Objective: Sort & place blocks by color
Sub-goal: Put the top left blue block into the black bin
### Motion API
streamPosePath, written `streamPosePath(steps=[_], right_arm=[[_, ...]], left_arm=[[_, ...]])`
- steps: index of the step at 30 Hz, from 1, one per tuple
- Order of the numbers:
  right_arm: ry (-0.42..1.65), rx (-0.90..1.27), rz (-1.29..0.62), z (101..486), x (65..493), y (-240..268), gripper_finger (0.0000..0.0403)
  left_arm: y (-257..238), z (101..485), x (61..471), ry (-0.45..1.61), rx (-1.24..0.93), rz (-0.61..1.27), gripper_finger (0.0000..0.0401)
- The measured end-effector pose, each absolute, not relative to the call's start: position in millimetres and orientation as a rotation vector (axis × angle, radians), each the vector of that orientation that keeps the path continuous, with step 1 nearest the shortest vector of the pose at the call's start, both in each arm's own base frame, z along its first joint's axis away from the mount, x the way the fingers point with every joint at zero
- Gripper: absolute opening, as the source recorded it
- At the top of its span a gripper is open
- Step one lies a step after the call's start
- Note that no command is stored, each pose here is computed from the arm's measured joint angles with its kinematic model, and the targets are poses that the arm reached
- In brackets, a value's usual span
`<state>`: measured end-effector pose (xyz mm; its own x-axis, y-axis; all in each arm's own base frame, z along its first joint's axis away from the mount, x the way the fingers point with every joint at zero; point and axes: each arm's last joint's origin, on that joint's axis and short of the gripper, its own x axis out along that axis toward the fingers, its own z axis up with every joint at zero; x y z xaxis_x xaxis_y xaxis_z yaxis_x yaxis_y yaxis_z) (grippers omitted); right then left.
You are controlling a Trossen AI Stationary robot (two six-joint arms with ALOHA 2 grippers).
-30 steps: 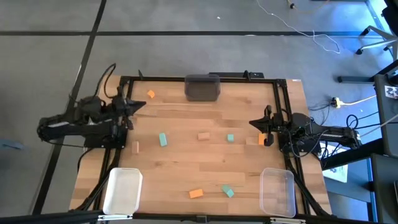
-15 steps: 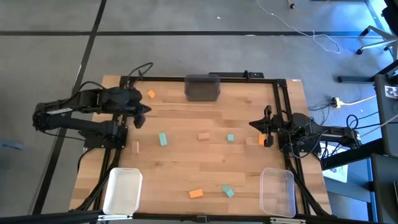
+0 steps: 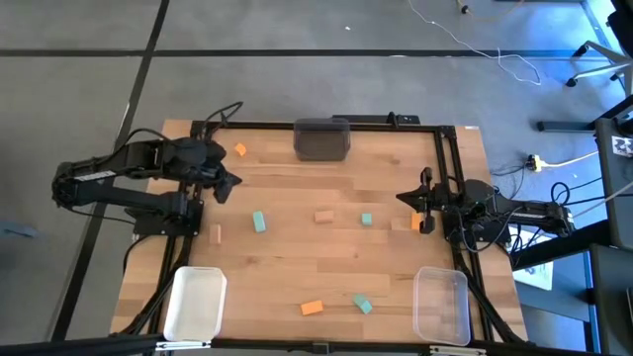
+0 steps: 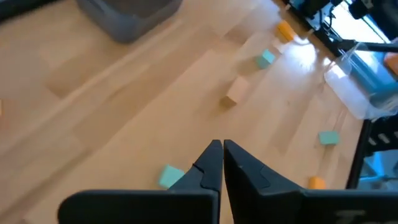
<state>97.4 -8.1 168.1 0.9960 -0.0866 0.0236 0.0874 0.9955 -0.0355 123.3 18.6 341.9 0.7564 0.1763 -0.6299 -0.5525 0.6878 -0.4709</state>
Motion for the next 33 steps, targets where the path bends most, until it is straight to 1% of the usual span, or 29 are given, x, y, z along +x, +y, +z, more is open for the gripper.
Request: streamPosePath(steps=[10, 13, 20, 27, 33], right_arm=[[-0.022, -0.037, -0.088, 168, 97, -8, 0.0012], [-0.022, -0.036, -0.088, 168, 97, -8, 0.0012], [-0.022, -0.034, -0.088, 168, 97, -8, 0.0012], [-0.022, -0.033, -0.088, 168, 97, -8, 0.0012], [-0.022, -0.033, -0.088, 168, 97, -8, 0.0012]], left_arm=[[16, 325, 125, 0.78, -0.946, 0.508, 0.0094], [16, 322, 130, 0.812, -1.006, 0.535, 0.011], [17, 319, 135, 0.822, -1.034, 0.567, 0.0116], [18, 319, 135, 0.736, -1.221, 0.715, 0.0116], [19, 318, 138, 0.734, -1.244, 0.75, 0.0116]])
